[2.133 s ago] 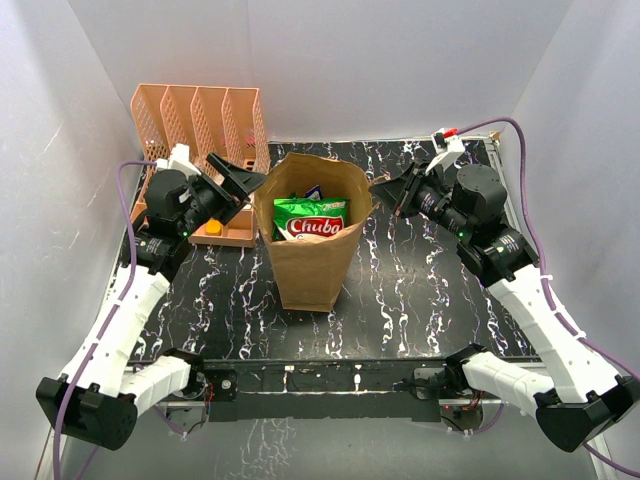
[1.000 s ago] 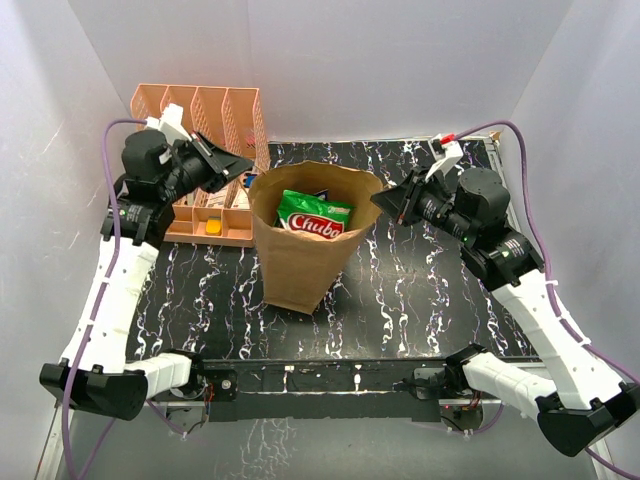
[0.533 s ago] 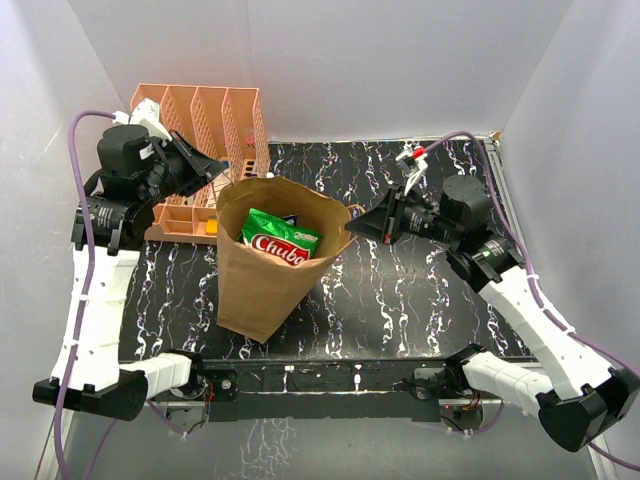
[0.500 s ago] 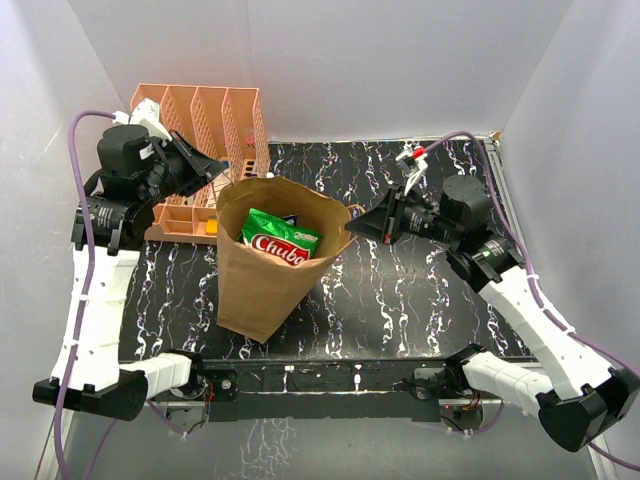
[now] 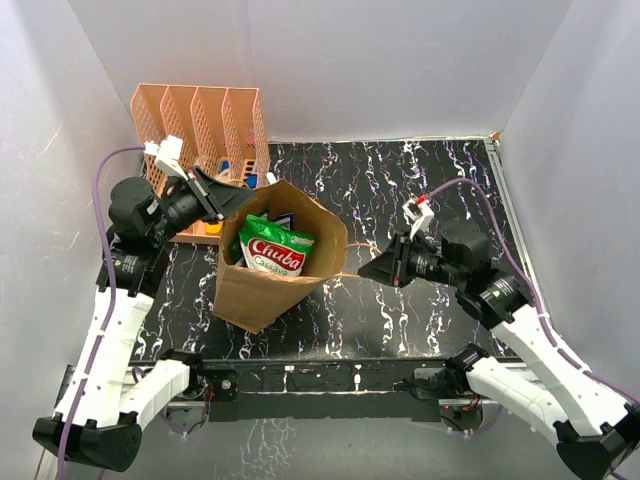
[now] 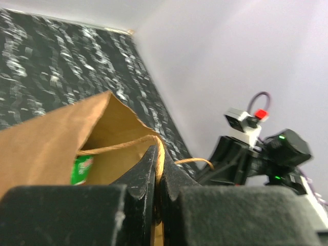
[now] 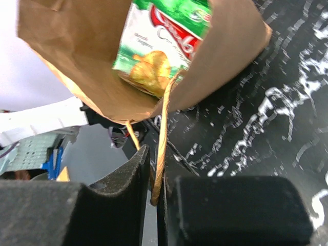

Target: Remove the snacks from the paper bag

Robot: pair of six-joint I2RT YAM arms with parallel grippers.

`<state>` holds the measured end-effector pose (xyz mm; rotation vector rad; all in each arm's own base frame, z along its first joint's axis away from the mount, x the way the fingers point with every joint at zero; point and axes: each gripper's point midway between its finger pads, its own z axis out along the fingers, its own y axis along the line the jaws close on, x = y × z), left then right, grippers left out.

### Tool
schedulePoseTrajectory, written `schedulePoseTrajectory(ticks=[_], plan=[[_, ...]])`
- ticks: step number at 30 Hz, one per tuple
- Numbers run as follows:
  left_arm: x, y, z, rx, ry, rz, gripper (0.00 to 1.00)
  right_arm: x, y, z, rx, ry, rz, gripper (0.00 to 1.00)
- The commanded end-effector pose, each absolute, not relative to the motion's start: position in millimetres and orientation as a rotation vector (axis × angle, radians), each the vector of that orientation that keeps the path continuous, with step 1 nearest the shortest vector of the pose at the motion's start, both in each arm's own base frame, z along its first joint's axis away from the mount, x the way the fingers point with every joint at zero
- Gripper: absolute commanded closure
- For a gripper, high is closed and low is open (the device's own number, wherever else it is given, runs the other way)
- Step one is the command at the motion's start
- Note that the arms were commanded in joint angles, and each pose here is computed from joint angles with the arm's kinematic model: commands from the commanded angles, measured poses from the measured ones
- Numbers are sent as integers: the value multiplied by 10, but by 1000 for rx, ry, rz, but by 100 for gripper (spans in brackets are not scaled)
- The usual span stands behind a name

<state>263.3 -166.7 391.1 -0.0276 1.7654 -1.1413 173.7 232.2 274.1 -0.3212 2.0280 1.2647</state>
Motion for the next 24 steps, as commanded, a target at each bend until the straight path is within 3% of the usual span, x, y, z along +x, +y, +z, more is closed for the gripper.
schedulePoseTrajectory(ticks=[1, 5, 10, 17, 24], plan=[[2363, -1900, 4087, 109, 1651, -1410, 100, 1660, 1979, 2332, -177, 2183, 1059, 84], [2291, -1945, 4051, 125, 1648, -1480, 100, 1593, 1822, 2300, -133, 2214, 982, 71], [2208, -1988, 4122, 175, 1635, -1536, 100, 1748, 1638, 2740, -138, 2111, 833, 60], [2195, -1989, 4252, 207, 1634, -1516, 100, 2087, 1501, 3455, -255, 1899, 630, 23], [2229, -2012, 4323, 169, 1631, -1546, 100, 2223, 2072, 4098, -607, 1657, 788, 21]])
